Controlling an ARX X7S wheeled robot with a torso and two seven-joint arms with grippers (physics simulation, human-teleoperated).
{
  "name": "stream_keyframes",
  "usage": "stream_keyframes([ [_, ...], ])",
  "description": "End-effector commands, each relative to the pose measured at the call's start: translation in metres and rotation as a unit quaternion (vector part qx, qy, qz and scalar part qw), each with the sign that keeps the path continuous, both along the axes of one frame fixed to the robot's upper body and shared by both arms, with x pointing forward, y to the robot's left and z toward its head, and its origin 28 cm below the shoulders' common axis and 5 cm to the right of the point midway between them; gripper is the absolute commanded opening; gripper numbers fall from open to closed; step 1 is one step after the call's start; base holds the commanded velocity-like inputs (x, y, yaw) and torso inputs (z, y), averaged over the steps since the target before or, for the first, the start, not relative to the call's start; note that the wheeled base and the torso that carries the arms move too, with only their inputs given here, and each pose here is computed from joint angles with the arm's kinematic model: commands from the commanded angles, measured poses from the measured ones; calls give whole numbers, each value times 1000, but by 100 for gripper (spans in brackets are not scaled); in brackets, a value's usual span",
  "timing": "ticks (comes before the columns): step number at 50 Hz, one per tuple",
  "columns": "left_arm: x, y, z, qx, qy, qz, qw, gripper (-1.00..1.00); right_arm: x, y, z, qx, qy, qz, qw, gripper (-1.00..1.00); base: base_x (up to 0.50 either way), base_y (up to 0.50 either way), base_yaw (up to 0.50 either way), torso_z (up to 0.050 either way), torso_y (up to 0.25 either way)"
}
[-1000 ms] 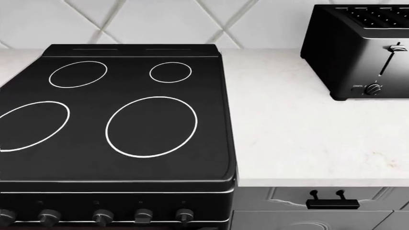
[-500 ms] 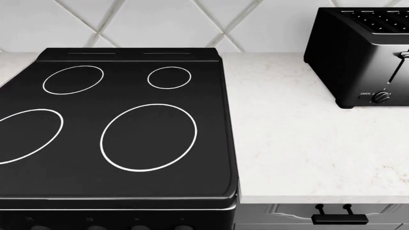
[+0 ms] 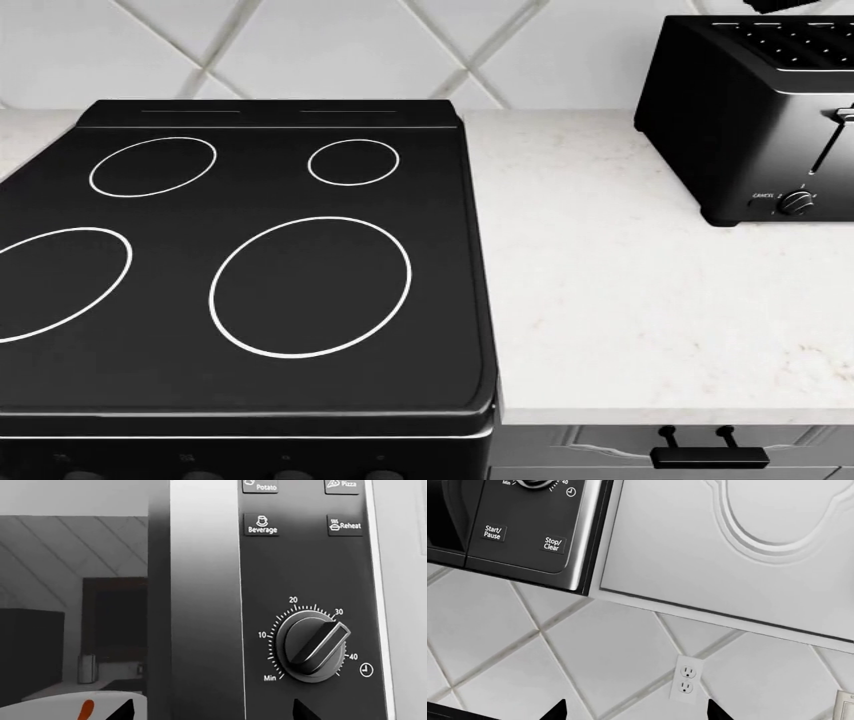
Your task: Open the microwave door
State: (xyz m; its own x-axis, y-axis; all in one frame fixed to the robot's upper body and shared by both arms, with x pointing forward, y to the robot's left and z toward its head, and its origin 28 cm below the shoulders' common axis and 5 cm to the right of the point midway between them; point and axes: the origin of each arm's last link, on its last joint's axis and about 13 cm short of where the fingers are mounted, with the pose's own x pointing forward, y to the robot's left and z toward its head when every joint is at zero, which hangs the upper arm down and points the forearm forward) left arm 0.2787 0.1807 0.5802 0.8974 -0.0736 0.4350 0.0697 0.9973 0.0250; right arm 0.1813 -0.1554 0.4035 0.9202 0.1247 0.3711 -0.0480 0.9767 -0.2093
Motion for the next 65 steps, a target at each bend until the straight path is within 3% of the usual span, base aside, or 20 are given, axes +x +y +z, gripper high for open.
stream_keyframes([
  [1, 34, -12, -15, 35, 18, 25, 999, 100, 4, -2, -9, 2, 8, 2, 1000, 100, 0, 0, 0, 0, 0],
  [9, 66, -3, -51, 31, 76, 74, 994, 100, 5, -3, -15, 1, 12, 2, 1000, 100, 0, 0, 0, 0, 0],
  [10, 68, -1, -55, 31, 81, 83, 993, -100, 5, -3, -15, 2, 13, 2, 1000, 100, 0, 0, 0, 0, 0],
  [15, 76, 9, -63, 9, 86, 114, 990, -100, 7, -3, -17, 3, 17, 2, 1000, 100, 0, 0, 0, 0, 0],
  [23, 69, 25, -47, -25, 39, 145, 988, -100, 9, -4, -20, 4, 20, -1, 1000, 100, 0, 0, 0, 0, 0],
  [28, 54, 27, -26, -37, 1, 130, 991, -100, 5, -6, -20, 4, 18, -4, 1000, 100, 0, 0, 0, 0, 0],
  [32, 38, 28, -9, -22, -30, 102, 994, -100, 3, -7, -20, 4, 19, -8, 1000, 100, 4, 2, 3, 0, 0],
  [34, 43, 37, -34, -20, 30, 99, 994, -100, 3, -7, -21, 5, 20, -11, 1000, 100, 0, 3, 5, 8, 0],
  [35, 35, 39, -37, -20, 28, 92, 995, -100, 4, -7, -21, 5, 20, -12, 1000, 100, 0, 3, 4, 0, 0],
  [38, -10, 40, -29, -15, -61, 64, 996, -100, 3, -4, -18, 3, 19, -13, 1000, 100, 0, 3, 4, 0, 0],
  [39, -16, 43, -31, -14, -65, 58, 996, -100, 3, -4, -18, 2, 19, -14, 1000, 100, 0, 3, 3, 0, 0],
  [49, -68, 43, -22, -14, -119, 17, 993, -100, -1, 1, -14, -2, 19, -17, 1000, 100, 0, 2, 1, 1, 3],
  [58, -115, 41, -17, -16, -190, -14, 982, -100, -4, 1, -15, -2, 21, -23, 1000, 100, 0, 0, 0, 4, 5],
  [65, -141, 52, -19, -35, -226, -12, 973, -100, -8, 5, -11, -5, 20, -24, 999, 100, 0, 0, 0, 3, 7],
])
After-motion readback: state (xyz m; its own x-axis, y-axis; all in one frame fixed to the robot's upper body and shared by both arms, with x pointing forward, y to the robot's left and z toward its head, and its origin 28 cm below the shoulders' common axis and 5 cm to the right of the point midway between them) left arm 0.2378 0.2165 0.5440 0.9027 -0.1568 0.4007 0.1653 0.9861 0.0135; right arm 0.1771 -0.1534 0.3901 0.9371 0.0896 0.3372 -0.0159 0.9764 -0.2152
